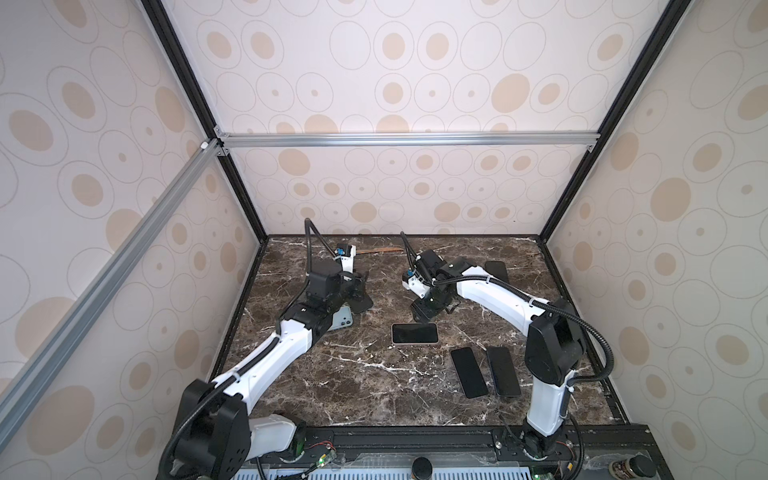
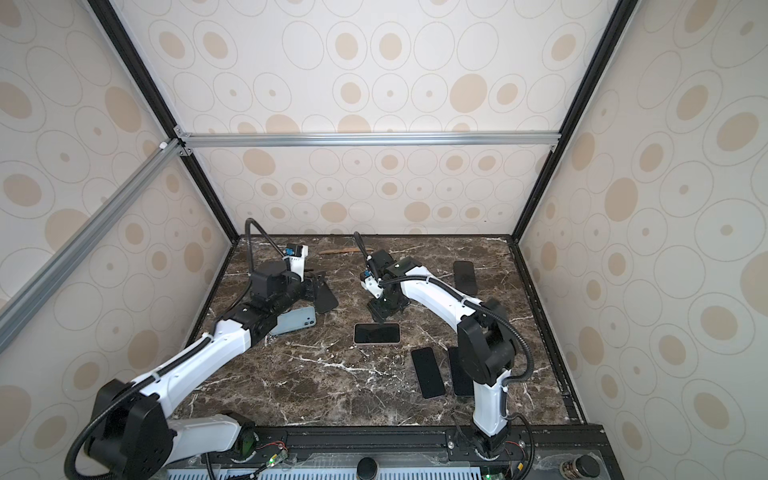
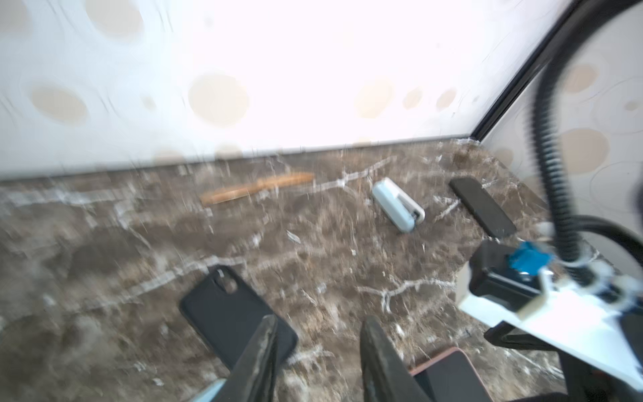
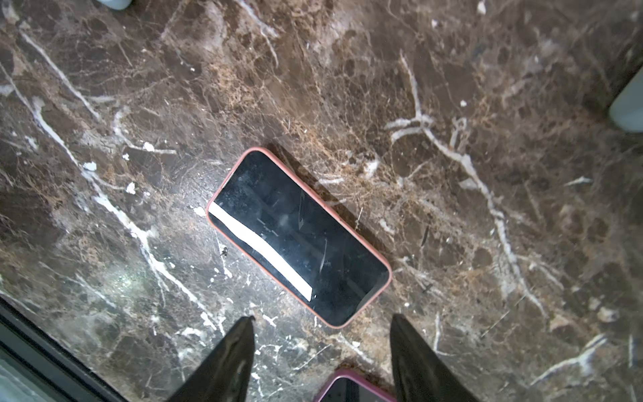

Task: Put the phone into the phone case
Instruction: 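Open both grippers and lift them off the cased phone, then lower the right gripper over the cased phone and grasp its end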

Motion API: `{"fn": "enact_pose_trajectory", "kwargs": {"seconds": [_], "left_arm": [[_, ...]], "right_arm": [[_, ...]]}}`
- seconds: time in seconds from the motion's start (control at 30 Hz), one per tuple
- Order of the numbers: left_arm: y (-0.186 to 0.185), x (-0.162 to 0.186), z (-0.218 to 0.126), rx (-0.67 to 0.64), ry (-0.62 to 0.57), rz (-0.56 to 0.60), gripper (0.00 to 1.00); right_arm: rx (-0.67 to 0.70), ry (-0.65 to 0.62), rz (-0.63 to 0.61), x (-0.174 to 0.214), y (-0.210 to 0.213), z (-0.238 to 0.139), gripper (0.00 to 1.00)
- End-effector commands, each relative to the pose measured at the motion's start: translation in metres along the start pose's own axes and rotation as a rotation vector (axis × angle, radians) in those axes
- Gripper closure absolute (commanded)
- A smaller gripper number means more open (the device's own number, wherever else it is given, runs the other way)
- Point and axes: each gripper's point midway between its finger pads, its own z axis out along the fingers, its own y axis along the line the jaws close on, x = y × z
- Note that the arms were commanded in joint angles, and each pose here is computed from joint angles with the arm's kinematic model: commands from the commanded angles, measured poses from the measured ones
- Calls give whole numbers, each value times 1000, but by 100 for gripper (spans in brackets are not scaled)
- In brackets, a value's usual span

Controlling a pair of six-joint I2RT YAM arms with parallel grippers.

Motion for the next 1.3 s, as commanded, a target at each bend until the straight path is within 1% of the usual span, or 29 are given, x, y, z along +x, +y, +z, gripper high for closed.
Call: {"fn": "enact_pose_trajectory", "kwargs": {"seconds": [0.0, 0.07, 0.2, 0.3, 0.37, 0.53, 0.73, 0.8, 0.83, 0.87, 0.9, 1.0, 1.27], "left_arm": [[6, -26, -24, -33, -168, 164, 52], [3, -35, -42, -24, -247, 185, 45], [3, -45, -76, -34, -405, 210, 27], [3, -51, -89, -50, -456, 232, 22], [5, -53, -91, -65, -458, 247, 19], [6, -49, -82, -63, -398, 272, 11], [-5, -44, -75, 4, -366, 287, 6], [-5, -43, -72, 9, -352, 285, 4], [-5, -42, -70, 10, -346, 285, 4], [-5, -41, -69, 10, -339, 284, 3], [-5, -41, -68, 11, -334, 283, 3], [-4, -41, -67, 11, -332, 281, 2], [-1, -39, -66, -1, -325, 282, 2]], "right_arm": [[4, -109, -155, -13, 3, -15, 35], [7, -142, -207, -13, 3, -11, 33], [-21, -160, -315, -10, 9, 0, 33], [-43, -182, -367, -9, 14, 6, 33], [-75, -189, -410, -8, 19, 8, 32], [-111, -193, -506, -3, 26, 16, 30], [-70, -193, -557, -1, 19, 22, 23], [-69, -173, -563, 0, 16, 26, 19], [-74, -158, -563, 1, 14, 28, 15], [-87, -142, -563, 2, 13, 30, 6], [-96, -125, -562, 3, 13, 32, 0], [-119, -99, -542, 1, 10, 37, 0], [-117, -51, -576, 5, 2, 58, 0]]}}
